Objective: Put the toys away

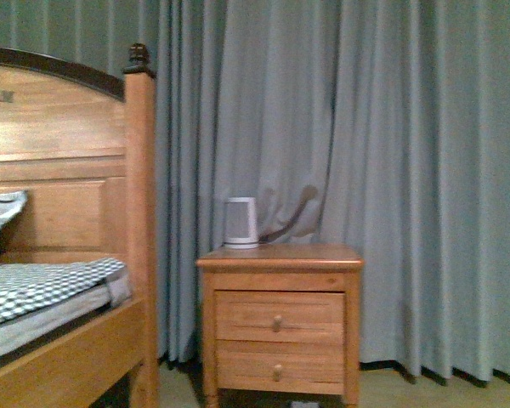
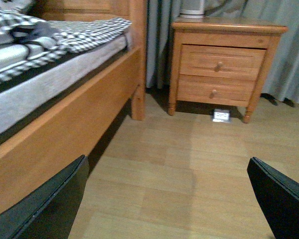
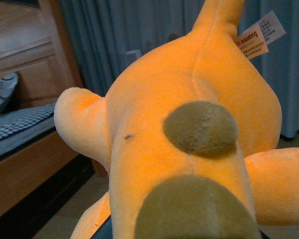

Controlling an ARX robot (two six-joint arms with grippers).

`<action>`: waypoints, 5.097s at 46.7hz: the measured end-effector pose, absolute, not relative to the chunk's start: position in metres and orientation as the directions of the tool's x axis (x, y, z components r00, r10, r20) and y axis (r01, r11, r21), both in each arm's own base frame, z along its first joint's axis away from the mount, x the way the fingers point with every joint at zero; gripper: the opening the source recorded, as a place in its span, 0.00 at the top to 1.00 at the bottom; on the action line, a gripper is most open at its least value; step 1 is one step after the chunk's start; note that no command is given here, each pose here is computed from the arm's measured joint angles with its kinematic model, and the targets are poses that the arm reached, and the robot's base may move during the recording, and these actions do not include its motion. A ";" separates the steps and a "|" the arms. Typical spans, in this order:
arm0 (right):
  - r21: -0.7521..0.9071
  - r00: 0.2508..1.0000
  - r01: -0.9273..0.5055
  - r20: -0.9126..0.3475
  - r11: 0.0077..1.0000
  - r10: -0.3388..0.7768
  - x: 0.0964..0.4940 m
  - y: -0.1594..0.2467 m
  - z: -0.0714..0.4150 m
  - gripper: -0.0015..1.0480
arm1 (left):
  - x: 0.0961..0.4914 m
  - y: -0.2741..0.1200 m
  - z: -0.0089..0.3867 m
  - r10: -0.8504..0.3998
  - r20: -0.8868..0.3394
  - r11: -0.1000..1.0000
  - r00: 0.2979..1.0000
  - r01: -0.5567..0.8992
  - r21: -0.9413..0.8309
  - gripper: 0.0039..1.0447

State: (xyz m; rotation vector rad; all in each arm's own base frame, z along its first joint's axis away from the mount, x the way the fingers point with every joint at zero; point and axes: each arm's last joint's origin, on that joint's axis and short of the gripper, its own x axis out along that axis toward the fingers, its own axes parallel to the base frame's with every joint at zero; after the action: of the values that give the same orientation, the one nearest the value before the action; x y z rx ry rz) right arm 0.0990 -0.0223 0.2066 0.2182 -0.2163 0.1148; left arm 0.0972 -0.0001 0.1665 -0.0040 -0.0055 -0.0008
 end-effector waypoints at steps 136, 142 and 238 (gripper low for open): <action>0.201 0.970 -0.138 0.226 0.970 0.091 0.099 -0.022 0.207 0.81 | 0.097 0.000 0.166 -0.001 0.006 1.000 1.000 0.001 -0.004 0.05; 0.202 0.970 -0.135 0.226 0.970 0.088 0.099 -0.022 0.207 0.81 | 0.097 0.000 0.166 -0.002 0.006 1.000 1.000 0.002 -0.004 0.05; 0.201 0.970 -0.140 0.225 0.970 0.093 0.099 -0.022 0.206 0.81 | 0.097 0.000 0.166 -0.002 0.005 1.000 1.000 0.002 -0.004 0.05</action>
State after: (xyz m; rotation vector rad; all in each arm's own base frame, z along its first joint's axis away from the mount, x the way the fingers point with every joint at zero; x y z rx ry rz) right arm 0.0988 -0.0223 0.2065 0.2176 -0.2157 0.1186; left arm 0.0973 -0.0002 0.1664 -0.0040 -0.0051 -0.0015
